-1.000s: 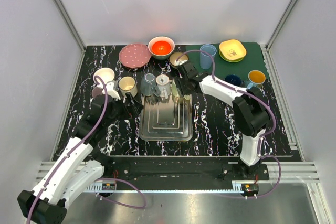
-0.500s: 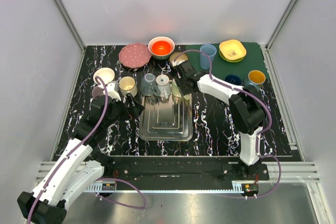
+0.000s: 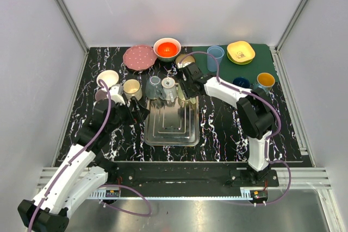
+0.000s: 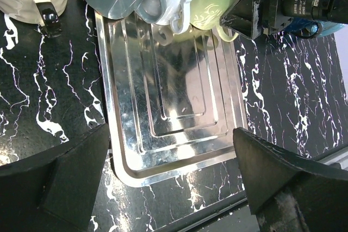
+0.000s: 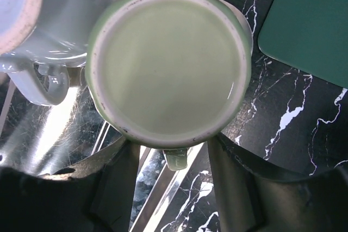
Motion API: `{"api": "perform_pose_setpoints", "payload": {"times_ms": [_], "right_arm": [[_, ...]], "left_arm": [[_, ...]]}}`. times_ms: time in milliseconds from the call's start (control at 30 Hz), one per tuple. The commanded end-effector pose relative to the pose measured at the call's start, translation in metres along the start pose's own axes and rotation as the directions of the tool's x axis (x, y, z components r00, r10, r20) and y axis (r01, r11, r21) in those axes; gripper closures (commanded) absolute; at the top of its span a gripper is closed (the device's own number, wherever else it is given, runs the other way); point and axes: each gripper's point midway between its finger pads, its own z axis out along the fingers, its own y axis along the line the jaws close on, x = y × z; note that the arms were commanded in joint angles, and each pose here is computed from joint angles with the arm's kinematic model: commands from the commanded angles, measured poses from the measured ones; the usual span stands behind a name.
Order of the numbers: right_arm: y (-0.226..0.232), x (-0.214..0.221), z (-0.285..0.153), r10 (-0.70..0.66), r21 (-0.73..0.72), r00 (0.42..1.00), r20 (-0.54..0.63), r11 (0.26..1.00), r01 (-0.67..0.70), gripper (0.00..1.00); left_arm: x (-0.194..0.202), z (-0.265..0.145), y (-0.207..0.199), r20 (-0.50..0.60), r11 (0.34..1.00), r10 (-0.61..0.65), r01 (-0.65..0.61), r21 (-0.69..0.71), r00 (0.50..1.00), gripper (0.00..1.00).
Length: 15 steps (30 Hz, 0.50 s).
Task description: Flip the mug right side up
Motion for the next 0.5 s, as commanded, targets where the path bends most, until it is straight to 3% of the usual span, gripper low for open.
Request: {"api": "perform_pose_setpoints", "payload": {"times_ms": [0,100,467], "right_arm": [[0.01,-0.032,-0.009,0.032,-0.054,0.994,0.104,0.998,-0.027,0.43],[0.013,-0.036,-0.01,0.026,-0.07,0.993,0.111,0.997,-0.018,0.49],[0.014,-0.023,-0.003,0.045,-0.068,0.996,0.072,0.997,-0.04,0.99]], "left_arm": [[-0.009,0.0,-0.013,0.041,0.998,0.017,-0.02,0.066,0.999,0.02],[-0.008,0.0,-0.014,0.037,0.997,0.016,-0.018,0.072,0.999,0.02],[-0.005,0.002,-0.014,0.029,0.997,0.011,-0.013,0.079,1.0,0.03]]}}
